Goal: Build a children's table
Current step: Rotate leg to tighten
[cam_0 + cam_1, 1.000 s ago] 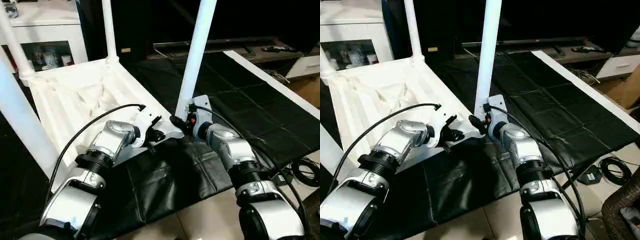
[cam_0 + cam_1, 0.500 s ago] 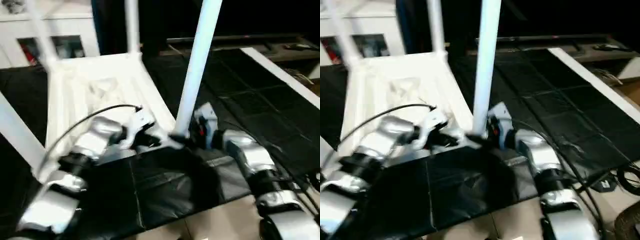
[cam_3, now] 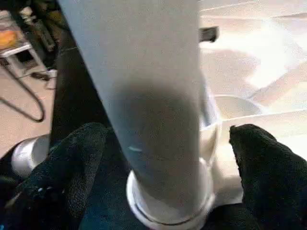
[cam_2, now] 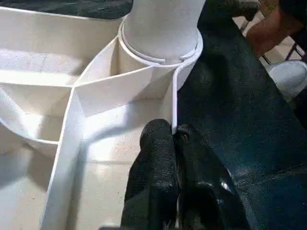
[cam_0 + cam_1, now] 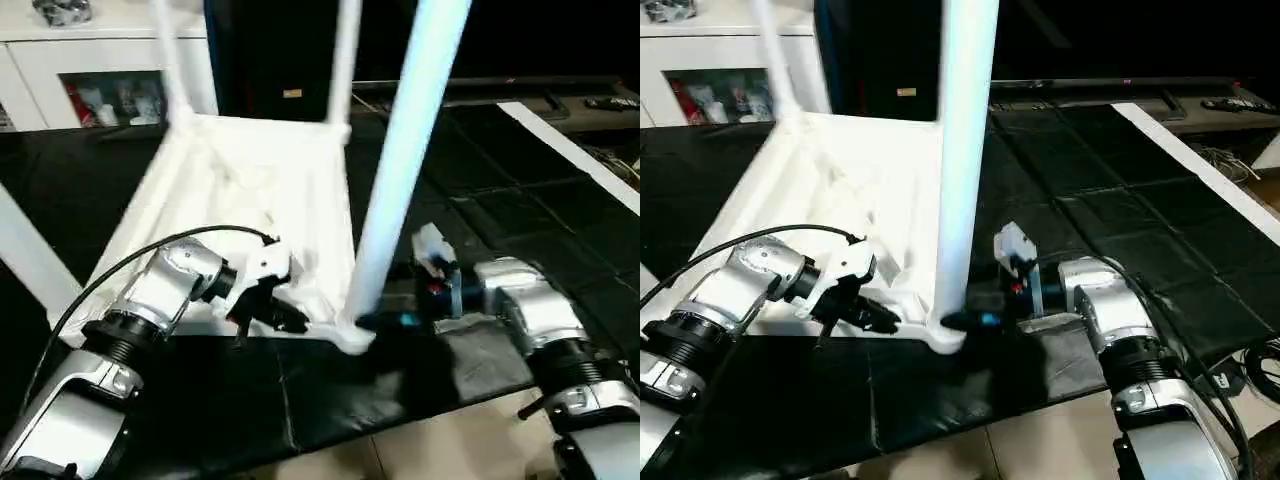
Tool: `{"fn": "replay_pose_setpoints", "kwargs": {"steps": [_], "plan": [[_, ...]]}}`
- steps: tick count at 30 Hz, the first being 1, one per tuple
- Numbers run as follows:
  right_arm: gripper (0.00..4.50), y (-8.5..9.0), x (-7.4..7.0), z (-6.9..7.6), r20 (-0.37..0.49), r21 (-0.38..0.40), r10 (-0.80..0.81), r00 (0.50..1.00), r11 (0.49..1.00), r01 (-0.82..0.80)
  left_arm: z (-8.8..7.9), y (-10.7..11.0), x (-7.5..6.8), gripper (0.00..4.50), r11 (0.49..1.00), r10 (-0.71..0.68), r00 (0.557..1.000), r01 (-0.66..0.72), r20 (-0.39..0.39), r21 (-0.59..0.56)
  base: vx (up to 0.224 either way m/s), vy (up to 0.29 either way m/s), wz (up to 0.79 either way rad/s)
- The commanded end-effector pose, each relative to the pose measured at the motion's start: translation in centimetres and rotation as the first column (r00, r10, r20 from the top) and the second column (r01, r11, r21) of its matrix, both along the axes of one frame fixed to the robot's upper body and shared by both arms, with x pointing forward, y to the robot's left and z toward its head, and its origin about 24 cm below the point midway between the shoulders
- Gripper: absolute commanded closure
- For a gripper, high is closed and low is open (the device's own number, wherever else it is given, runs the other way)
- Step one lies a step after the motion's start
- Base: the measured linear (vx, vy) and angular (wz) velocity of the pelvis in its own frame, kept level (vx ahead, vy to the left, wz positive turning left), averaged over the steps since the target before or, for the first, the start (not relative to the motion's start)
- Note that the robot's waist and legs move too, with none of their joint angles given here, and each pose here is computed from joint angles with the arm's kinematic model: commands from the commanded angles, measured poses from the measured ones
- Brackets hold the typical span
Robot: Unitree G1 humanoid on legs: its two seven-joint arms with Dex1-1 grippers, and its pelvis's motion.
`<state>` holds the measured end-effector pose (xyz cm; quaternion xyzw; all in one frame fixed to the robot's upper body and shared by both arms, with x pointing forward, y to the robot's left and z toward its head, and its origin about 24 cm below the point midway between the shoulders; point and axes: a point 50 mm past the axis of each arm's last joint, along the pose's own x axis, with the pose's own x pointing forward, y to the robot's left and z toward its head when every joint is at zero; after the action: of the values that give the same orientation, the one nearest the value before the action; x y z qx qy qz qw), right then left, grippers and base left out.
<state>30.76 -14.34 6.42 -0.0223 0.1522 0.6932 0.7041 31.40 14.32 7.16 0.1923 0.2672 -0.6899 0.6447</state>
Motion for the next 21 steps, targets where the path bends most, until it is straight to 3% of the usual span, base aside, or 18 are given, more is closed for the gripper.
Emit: {"fn": "replay_pose_setpoints", "kwargs": {"steps": [1, 6, 8, 21], "plan": [[0.09, -0.14, 0.02, 0.27, 0.009, -0.007, 0.040, 0.999, 0.999, -0.040, 1.02, -1.33, -0.26, 4.50, 0.994, -0.103, 0.994, 0.103, 0.026, -0.028, 0.000, 0.000, 0.00], [0.25, 0.13, -0.10, -0.07, -0.001, -0.012, 0.065, 0.998, 0.998, -0.065, 1.11, -1.41, -0.26, 4.50, 0.993, -0.113, 0.993, 0.114, 0.028, -0.025, 0.000, 0.000, 0.00], [0.58, 0.26, -0.02, -0.11, -0.007, -0.004, 0.066, 0.998, 0.998, -0.066, 1.11, -1.40, -0.23, 4.50, 0.993, -0.114, 0.993, 0.115, 0.030, -0.025, 0.000, 0.000, 0.00], [1.69, 0.54, -0.11, -0.44, -0.042, 0.031, 0.083, 0.996, 0.996, -0.082, 0.87, -1.36, -0.04, 4.50, 0.996, -0.087, 0.996, 0.087, 0.038, -0.020, 0.000, 0.000, 0.00]]}}
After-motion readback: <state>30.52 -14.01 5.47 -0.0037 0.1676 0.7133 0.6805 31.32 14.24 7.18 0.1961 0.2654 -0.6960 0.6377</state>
